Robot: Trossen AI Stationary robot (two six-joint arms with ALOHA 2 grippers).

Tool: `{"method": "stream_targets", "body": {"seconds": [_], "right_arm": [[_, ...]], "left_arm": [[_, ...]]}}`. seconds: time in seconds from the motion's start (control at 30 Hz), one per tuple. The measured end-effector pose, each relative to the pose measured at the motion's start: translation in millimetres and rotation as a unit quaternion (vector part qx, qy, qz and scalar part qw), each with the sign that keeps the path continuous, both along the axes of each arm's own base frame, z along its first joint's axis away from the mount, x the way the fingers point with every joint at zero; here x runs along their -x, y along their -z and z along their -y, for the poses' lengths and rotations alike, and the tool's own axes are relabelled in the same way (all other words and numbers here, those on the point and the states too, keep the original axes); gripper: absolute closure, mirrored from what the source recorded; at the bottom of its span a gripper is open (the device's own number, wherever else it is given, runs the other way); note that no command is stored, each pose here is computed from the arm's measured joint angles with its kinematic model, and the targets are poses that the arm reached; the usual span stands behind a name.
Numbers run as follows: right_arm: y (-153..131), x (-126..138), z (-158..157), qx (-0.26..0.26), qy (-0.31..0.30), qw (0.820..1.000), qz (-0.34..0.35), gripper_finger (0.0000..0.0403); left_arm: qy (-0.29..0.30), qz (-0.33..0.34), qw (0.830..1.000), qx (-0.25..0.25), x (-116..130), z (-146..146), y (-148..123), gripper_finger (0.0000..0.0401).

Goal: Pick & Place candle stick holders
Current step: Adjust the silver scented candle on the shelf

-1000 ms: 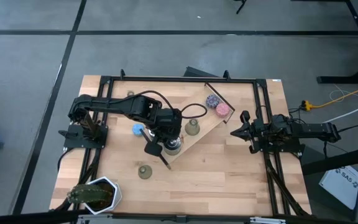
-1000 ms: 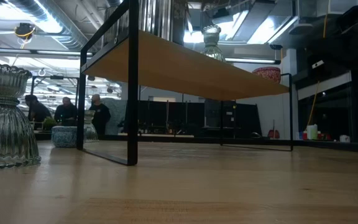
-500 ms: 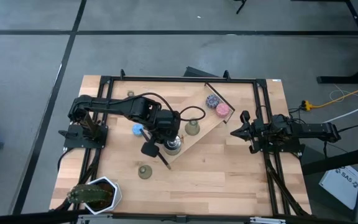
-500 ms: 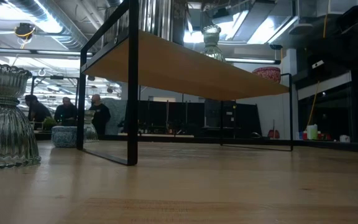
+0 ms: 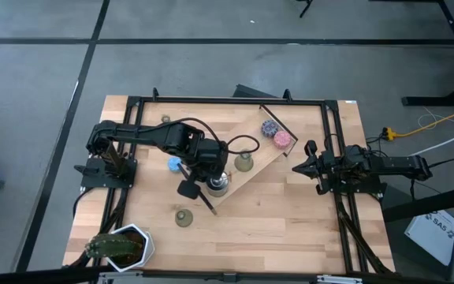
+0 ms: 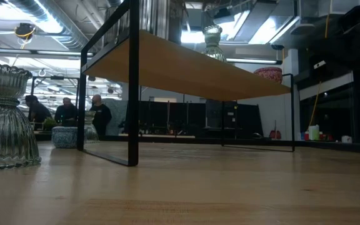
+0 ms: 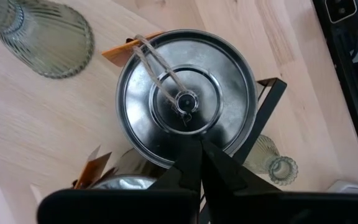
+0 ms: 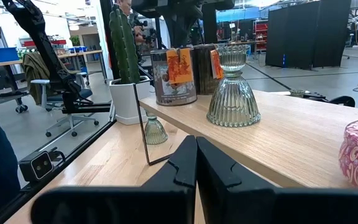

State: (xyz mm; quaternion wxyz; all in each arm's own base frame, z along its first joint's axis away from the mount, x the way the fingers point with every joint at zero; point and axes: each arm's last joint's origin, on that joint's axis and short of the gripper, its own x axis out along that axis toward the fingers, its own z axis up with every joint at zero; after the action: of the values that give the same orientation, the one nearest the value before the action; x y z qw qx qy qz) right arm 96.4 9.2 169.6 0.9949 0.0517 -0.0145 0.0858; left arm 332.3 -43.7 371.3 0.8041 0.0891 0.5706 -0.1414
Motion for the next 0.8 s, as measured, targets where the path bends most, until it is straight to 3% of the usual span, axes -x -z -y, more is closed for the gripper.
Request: {"method": "stream_targets", "body": {"seconds": [0.8], "right_arm": [[0.0,0.0,0.0,0.0,0.0,1.0,0.0,0.0393]], "left_arm": [[-0.004,-0.015,1.0,0.0,2.8,-0.3,0.8,0.04]]}}
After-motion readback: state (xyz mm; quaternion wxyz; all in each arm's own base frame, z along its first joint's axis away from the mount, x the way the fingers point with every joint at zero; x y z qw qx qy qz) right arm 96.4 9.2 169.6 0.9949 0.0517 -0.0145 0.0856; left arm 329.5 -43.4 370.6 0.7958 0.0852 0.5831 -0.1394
